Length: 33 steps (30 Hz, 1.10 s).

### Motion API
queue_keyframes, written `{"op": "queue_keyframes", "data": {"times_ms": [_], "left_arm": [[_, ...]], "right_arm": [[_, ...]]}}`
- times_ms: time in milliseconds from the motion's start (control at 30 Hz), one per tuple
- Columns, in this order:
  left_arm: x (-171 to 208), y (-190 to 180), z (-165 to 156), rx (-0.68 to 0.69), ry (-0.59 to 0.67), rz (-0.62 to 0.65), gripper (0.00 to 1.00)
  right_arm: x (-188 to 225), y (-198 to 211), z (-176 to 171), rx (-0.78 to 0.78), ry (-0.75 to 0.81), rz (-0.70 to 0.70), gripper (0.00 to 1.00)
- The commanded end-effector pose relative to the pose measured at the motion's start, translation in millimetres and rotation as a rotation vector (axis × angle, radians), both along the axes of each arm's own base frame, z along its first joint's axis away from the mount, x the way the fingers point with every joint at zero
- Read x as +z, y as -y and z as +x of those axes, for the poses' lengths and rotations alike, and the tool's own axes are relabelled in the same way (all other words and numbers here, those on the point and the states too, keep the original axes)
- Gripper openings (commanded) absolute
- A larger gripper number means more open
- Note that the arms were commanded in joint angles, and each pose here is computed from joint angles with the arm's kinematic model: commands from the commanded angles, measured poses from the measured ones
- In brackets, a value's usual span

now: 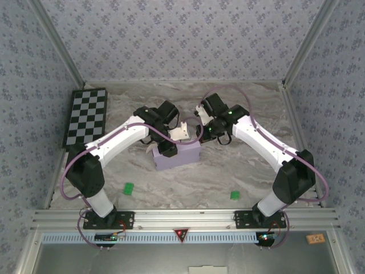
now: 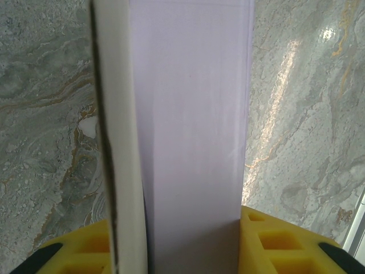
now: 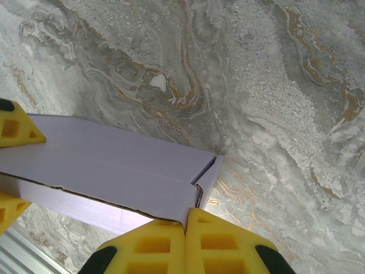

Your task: Fold the paper box

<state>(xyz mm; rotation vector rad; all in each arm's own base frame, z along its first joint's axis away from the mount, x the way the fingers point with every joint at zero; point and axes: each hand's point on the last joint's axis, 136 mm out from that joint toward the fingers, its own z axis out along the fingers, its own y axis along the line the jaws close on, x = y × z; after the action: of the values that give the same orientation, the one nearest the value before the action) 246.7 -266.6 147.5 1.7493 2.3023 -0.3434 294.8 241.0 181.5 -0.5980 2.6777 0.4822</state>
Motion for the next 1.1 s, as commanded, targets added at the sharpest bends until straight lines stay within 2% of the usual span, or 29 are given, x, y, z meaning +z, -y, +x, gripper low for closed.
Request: {"op": "queue_keyframes", "data": {"times_ms": [0,267,467,667,867,1067], "left_arm": [[-0.6,-7.5,-9.3,-0.010,-0.010,0.031,0.37],[-3.0,-9.0,-9.1,-0.005,-0.012,0.043,0.36],[-4.8,-10.0,-6.1,0.013,-0.003,0.050,0.36],[-7.8,-7.8,10.2,0.049,0.057,0.058,0.36],[-14.1,-6.4,23.9,0.075,0.087,0.087,0.35],[-6.0,-3.3,37.7,0.105,0.128,0.058,0.38]], "right_arm": [[17.6,2.4,-1.3,-0.103,-0.005,0.020,0.05],[14.8,9.7,1.3,-0.287,0.010,0.006,0.01],[19.7,19.5,1.3,-0.368,0.139,-0.028,0.00],[16.9,24.9,-2.0,-0.355,0.240,-0.043,0.00],[-2.6,40.8,-9.3,-0.350,0.235,-0.110,0.00],[-11.6,43.2,-10.1,-0.357,0.225,-0.097,0.00]]}}
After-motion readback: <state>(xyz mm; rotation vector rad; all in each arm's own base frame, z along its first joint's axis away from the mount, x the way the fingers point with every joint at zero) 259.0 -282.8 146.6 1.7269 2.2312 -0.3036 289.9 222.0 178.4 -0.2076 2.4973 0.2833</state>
